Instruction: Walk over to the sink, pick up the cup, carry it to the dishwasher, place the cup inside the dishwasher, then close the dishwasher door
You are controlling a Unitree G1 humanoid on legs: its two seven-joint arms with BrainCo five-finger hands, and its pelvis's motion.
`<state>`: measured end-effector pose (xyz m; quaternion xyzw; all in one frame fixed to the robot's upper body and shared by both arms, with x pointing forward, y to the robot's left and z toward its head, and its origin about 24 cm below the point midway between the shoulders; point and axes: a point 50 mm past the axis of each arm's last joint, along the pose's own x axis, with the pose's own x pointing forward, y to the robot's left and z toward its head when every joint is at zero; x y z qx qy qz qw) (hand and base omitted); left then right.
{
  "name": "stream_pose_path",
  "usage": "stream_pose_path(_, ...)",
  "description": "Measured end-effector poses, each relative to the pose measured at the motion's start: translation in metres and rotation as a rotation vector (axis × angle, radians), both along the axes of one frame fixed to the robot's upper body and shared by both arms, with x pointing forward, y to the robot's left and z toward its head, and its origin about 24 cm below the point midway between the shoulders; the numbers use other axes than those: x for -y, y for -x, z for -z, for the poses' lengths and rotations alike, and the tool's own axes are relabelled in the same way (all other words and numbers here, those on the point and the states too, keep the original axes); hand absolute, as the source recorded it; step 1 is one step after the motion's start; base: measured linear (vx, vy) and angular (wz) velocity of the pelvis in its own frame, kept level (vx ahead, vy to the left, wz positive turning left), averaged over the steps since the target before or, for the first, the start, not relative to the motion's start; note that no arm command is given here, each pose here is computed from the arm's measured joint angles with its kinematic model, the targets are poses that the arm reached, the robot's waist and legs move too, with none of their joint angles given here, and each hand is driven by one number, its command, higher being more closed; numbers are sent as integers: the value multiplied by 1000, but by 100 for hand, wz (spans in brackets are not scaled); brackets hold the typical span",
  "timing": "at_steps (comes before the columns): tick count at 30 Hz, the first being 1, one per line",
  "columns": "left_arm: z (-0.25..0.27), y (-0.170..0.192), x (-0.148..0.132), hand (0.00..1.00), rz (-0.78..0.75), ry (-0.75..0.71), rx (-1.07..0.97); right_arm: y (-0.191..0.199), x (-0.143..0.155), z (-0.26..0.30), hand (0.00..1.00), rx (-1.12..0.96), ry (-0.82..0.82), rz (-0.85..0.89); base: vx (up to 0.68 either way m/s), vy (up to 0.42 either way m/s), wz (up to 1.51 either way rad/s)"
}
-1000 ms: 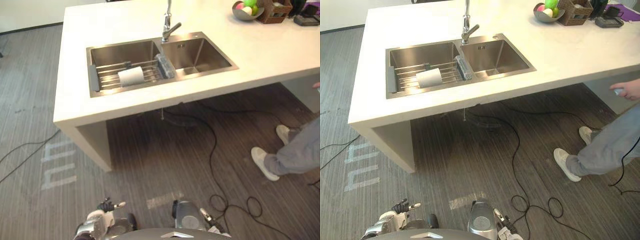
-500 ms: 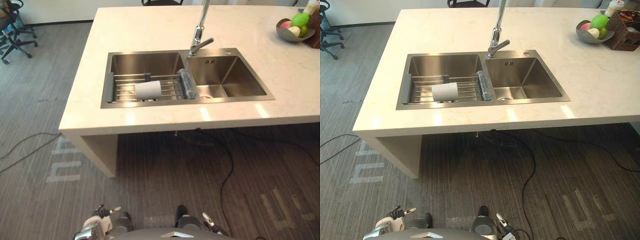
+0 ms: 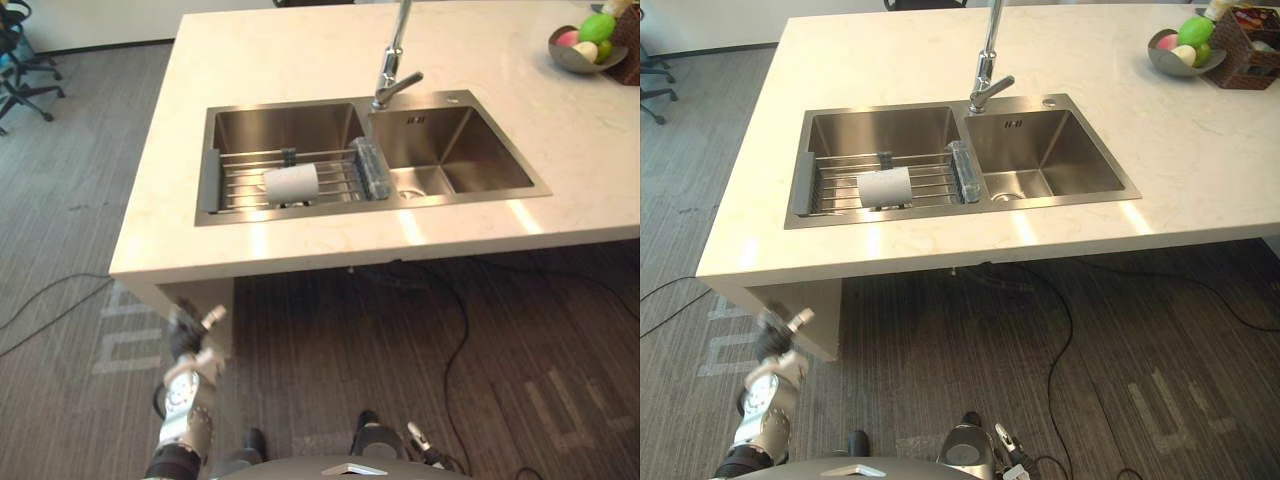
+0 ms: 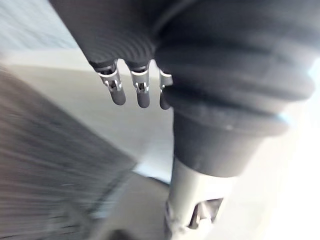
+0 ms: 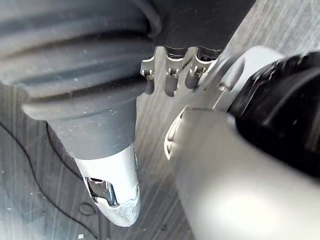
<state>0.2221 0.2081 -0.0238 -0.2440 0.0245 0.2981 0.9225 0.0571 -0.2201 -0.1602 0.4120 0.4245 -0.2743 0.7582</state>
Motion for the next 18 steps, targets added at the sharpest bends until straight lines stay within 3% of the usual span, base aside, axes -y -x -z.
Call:
stream_pose_path(3,-36,11,-11,0,-220,-60,158,12,-1,4,0,-45,-13,16,86,-88,23)
stream_pose_path(4,-67,10,-16,0,-283,-114,297,18,0,5,0,-67,-15,23,173,-150,31)
stream_pose_path(8,-134,21,-17,0,-359,-229,616,34,15,3,0,-85,22,35,225,-143,21)
stream_pose_path(11,-160,22,0,0,-266,-242,772,26,33,-5,0,3,77,70,325,-54,-15)
stream_pose_path(14,-177,4,30,0,-33,-243,872,5,48,-15,0,121,130,82,284,84,-23)
stream_pose_path(17,-190,-5,42,0,82,-275,928,-2,44,-14,0,139,110,64,300,131,-31)
stream_pose_path(18,-187,-10,42,0,116,-299,899,-1,30,-9,0,127,65,66,252,18,-42)
